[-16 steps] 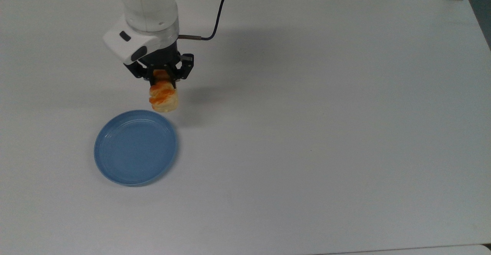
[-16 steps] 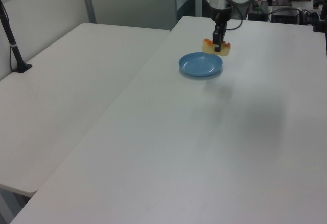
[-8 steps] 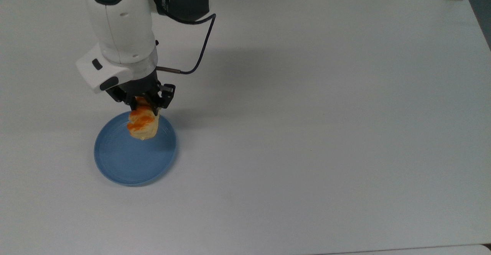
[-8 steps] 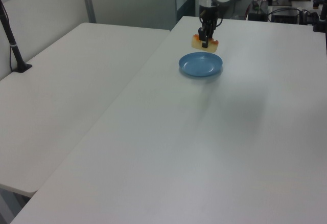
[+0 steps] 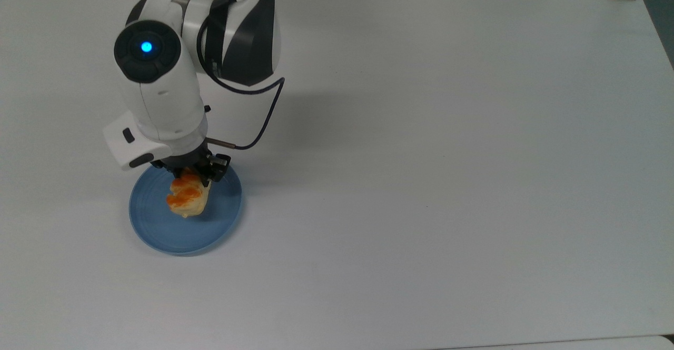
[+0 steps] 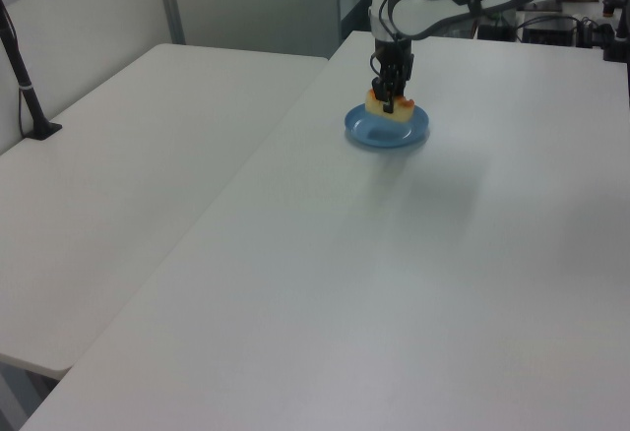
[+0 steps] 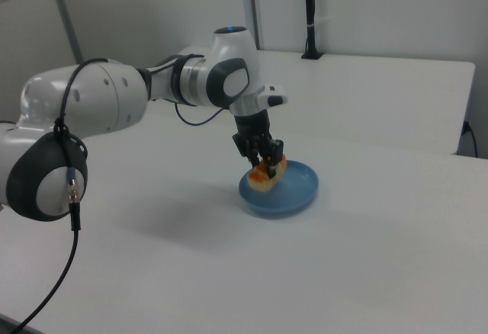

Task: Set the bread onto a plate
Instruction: 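Lower the bread roll onto the plate and open the gripper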

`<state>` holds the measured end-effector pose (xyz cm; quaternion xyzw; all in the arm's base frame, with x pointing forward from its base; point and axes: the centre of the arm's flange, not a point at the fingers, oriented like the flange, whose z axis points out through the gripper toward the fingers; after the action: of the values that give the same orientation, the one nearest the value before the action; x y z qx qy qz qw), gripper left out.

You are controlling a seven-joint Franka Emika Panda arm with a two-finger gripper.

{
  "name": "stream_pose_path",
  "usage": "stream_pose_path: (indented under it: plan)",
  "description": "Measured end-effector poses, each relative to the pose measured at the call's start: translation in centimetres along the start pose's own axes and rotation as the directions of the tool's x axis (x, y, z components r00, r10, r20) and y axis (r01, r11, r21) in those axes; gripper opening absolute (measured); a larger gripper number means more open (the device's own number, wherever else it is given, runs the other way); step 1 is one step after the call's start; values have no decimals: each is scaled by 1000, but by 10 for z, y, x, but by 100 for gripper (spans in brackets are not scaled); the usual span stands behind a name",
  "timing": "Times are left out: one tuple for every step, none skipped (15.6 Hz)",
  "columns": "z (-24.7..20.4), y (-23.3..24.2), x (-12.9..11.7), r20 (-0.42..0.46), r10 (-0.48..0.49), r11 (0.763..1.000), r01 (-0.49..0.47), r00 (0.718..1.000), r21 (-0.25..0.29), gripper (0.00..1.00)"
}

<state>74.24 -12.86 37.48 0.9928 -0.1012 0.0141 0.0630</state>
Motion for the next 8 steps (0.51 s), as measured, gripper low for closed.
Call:
stream_pose_path:
  plan:
    - [6, 0, 1, 5, 4, 1000, -4, 1000, -1, 47]
    - [8, 0, 2, 6, 7, 1000, -7, 1000, -2, 48]
    - [9, 0, 3, 5, 13, 1000, -13, 1000, -2, 49]
    - [8, 1, 4, 2, 24, 1000, -24, 1000, -2, 49]
    - [7, 1, 4, 0, 34, 999, -34, 999, -3, 56]
    - [6, 1, 5, -3, 44, 999, -44, 999, -2, 66]
    - [4, 2, 5, -6, 47, 999, -47, 999, -2, 76]
    - [2, 2, 6, -10, 48, 999, -48, 999, -2, 84]
